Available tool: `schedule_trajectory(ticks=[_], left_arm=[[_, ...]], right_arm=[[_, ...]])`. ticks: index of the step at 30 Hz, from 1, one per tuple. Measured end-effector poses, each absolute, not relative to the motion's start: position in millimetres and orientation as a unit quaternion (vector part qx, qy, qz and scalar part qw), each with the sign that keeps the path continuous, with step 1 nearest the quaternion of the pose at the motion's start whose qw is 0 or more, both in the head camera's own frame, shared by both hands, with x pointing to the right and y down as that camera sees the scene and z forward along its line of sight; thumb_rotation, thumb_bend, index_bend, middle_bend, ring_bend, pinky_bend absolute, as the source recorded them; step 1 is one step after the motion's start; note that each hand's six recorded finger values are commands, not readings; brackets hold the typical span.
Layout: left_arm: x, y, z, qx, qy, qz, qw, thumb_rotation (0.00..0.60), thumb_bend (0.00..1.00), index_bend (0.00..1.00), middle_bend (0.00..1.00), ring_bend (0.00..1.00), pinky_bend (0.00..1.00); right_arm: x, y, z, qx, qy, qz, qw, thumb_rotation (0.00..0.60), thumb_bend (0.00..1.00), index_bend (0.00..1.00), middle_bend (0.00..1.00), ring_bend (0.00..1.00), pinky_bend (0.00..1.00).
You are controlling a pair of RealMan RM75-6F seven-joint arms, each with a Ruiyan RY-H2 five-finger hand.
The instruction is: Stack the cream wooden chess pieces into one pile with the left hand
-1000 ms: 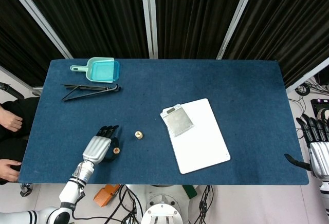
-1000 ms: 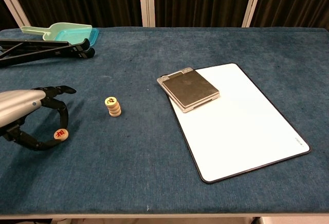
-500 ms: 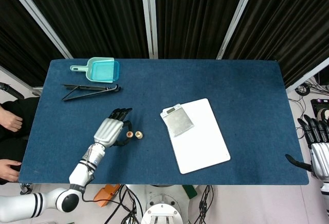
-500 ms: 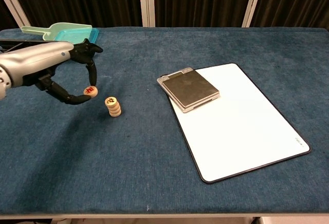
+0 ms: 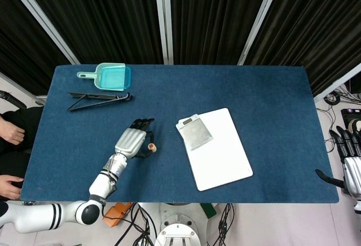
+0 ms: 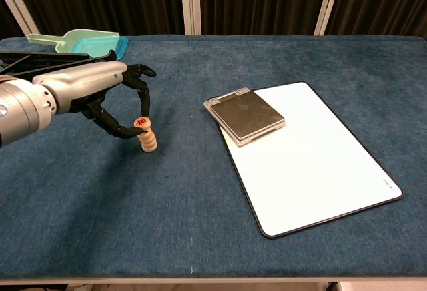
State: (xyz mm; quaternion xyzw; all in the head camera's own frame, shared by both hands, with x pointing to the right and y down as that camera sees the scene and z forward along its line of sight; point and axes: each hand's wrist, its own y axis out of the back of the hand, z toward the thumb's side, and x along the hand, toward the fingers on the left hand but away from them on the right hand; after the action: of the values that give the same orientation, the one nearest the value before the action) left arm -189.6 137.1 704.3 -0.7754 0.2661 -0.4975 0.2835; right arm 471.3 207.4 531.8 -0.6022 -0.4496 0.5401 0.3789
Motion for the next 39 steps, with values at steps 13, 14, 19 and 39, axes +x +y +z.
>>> schedule_trajectory(ticks=[13, 14, 19, 39], left_arm=[[-190.0, 137.0, 706.1, -0.769, 0.261, -0.508, 0.288, 0.6, 0.3, 0.52, 0.03, 0.0, 0.0], [-190.1, 137.0, 706.4, -0.768, 0.261, -0.508, 0.288, 0.6, 0.3, 0.51, 0.03, 0.0, 0.0], [-190.5, 136.5, 708.4, -0.768, 0.261, -0.511, 0.285, 0.6, 0.29, 0.5, 0.03, 0.0, 0.0], [-186.2, 136.2, 709.5, -0.768, 0.256, -0.513, 0.285, 0.6, 0.25, 0.45, 0.02, 0.0, 0.0]], right_arm=[[473.1, 207.7, 532.6, -0.602, -0.45, 0.541, 0.377, 0.6, 0.19, 0.0, 0.04, 0.0, 0.03], [473.0, 207.7, 532.7, -0.602, -0.451, 0.541, 0.377, 0.6, 0.19, 0.0, 0.04, 0.0, 0.03], [472.9, 207.7, 532.7, -0.602, -0.451, 0.541, 0.377, 0.6, 0.19, 0.0, 0.04, 0.0, 0.03], [475.0, 207.8, 533.2, -0.6, -0.451, 0.544, 0.375, 0.6, 0.19, 0.0, 0.04, 0.0, 0.03]])
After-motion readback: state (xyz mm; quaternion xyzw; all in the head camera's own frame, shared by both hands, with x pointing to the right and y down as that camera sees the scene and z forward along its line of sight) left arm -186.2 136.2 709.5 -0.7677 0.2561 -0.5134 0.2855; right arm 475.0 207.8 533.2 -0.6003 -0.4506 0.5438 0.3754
